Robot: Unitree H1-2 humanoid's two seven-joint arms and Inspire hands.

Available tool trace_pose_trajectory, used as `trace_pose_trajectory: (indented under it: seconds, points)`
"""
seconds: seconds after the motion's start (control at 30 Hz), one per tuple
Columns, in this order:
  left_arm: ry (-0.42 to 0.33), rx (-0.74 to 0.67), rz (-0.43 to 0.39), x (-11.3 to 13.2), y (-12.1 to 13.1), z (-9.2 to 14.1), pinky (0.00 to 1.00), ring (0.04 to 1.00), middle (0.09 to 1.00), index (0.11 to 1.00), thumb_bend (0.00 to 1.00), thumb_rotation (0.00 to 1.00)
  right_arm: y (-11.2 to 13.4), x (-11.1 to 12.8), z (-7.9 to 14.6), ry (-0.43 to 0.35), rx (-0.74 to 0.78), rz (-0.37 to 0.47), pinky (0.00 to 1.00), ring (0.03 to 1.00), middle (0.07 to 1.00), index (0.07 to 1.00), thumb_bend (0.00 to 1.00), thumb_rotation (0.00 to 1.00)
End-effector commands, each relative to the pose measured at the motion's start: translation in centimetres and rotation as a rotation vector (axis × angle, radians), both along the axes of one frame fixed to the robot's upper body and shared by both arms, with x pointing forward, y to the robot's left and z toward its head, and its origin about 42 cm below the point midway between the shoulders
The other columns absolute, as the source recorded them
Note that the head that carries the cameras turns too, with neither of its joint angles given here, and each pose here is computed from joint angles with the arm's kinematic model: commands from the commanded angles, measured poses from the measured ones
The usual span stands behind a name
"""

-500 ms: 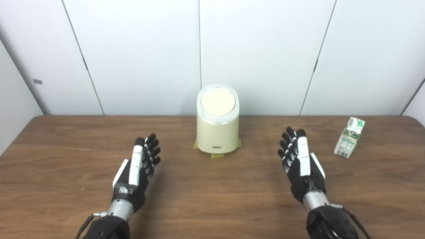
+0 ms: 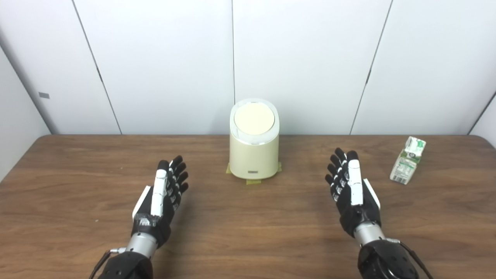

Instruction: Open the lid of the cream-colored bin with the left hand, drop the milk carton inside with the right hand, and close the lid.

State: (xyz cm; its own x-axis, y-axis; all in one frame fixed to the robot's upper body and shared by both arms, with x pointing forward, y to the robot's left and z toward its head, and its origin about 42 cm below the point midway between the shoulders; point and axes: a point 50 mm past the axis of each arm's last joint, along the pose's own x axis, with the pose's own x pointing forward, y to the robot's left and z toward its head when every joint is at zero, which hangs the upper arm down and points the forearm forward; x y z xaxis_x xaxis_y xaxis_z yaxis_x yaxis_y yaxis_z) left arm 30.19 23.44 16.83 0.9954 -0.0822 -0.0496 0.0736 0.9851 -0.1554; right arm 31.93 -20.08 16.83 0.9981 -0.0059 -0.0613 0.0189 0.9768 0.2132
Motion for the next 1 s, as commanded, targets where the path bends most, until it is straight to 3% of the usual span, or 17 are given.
trace_pose_trajectory:
  seconds: [0.0, 0.27, 0.43, 0.63, 0.8, 0.9, 0.97]
  points:
    - [-0.09, -0.001, -0.002, 0.7, -0.2, 1.7, 1.0, 1.0, 1.0, 1.0, 0.64, 1.0, 0.2, 0.7, 1.8, -0.101, 0.014, 0.007, 1.0, 1.0, 1.0, 0.987, 0.56, 1.0]
    - [-0.099, 0.025, 0.019, 0.4, -0.9, 2.6, 1.0, 1.0, 1.0, 1.0, 0.57, 0.99, -0.3, 0.2, 2.1, -0.083, 0.034, -0.017, 0.97, 0.989, 0.984, 0.969, 0.57, 0.99]
    - [-0.198, 0.199, 0.009, 2.8, -1.2, 6.1, 0.96, 0.999, 1.0, 1.0, 0.5, 0.81, -0.3, -0.3, 2.0, -0.087, 0.001, -0.014, 0.92, 0.967, 0.972, 0.96, 0.56, 1.0]
    - [-0.33, 0.343, 0.016, 7.2, -2.3, 11.9, 0.9, 0.949, 0.987, 0.995, 0.63, 0.57, -0.1, -0.5, 1.9, -0.095, -0.003, -0.005, 0.93, 0.987, 0.979, 0.954, 0.52, 1.0]
    - [-0.377, 0.444, 0.008, 10.2, -4.0, 14.8, 0.83, 0.969, 0.998, 1.0, 0.7, 0.34, -0.2, -0.4, 1.8, -0.099, -0.004, 0.0, 0.95, 0.999, 0.984, 0.958, 0.52, 0.99]
    - [-0.375, 0.529, -0.004, 11.6, -5.1, 15.6, 0.84, 0.948, 0.999, 1.0, 0.75, 0.35, -0.1, -0.4, 1.8, -0.1, -0.005, 0.004, 0.93, 0.989, 0.97, 0.945, 0.52, 0.99]
    - [-0.374, 0.574, -0.008, 12.5, -5.9, 16.1, 0.82, 0.933, 0.994, 1.0, 0.78, 0.3, -0.1, -0.4, 1.8, -0.1, -0.011, 0.01, 0.92, 0.988, 0.968, 0.938, 0.52, 1.0]
